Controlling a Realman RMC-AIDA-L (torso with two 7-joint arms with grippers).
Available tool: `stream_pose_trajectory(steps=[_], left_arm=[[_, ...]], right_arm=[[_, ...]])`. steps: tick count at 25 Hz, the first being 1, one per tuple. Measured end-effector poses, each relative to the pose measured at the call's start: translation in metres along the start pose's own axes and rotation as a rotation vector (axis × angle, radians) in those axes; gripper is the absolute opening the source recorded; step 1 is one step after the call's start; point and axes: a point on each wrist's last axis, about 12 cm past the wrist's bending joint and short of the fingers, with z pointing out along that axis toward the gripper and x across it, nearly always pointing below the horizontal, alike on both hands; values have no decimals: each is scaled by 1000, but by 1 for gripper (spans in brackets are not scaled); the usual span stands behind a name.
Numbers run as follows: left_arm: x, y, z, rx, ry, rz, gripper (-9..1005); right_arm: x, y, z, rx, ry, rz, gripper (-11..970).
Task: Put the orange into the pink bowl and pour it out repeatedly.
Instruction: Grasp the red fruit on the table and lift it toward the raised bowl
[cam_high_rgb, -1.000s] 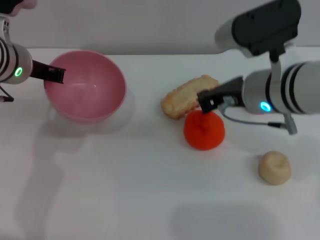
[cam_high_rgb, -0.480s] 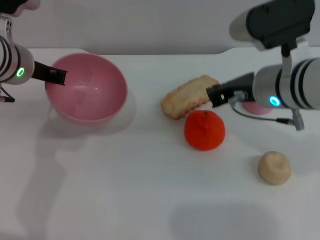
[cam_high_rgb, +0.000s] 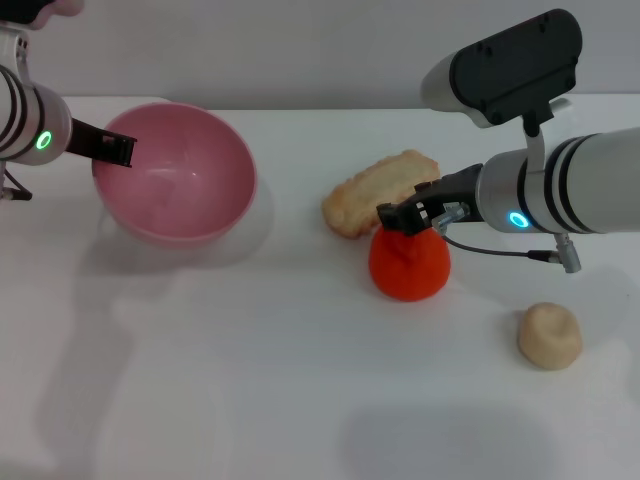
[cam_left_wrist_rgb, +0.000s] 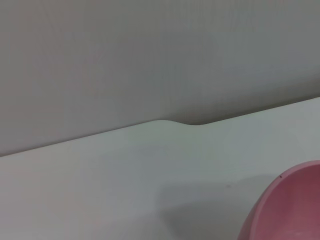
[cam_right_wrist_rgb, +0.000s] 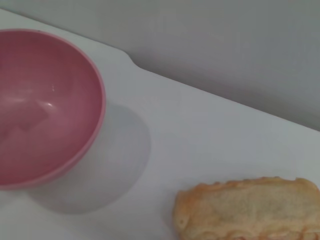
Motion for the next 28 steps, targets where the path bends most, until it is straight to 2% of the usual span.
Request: stream_pose_trajectory(steps=[1, 4, 10, 21, 28], left_arm=[[0, 0, 0, 0, 0, 0, 43], [0, 0, 0, 1, -1, 2, 43], [-2, -1, 0, 1, -6, 2, 43], [-3, 0, 0, -1, -8, 2, 43], [-2, 0, 1, -1, -4, 10, 43]], right_arm=[[0, 0, 1, -1, 2, 1, 299], [1, 2, 2, -6, 5, -2, 508], [4, 4, 8, -23, 25, 9, 705], [14, 2, 21, -29, 72, 43, 703], [18, -6, 36, 0, 138, 59, 702]])
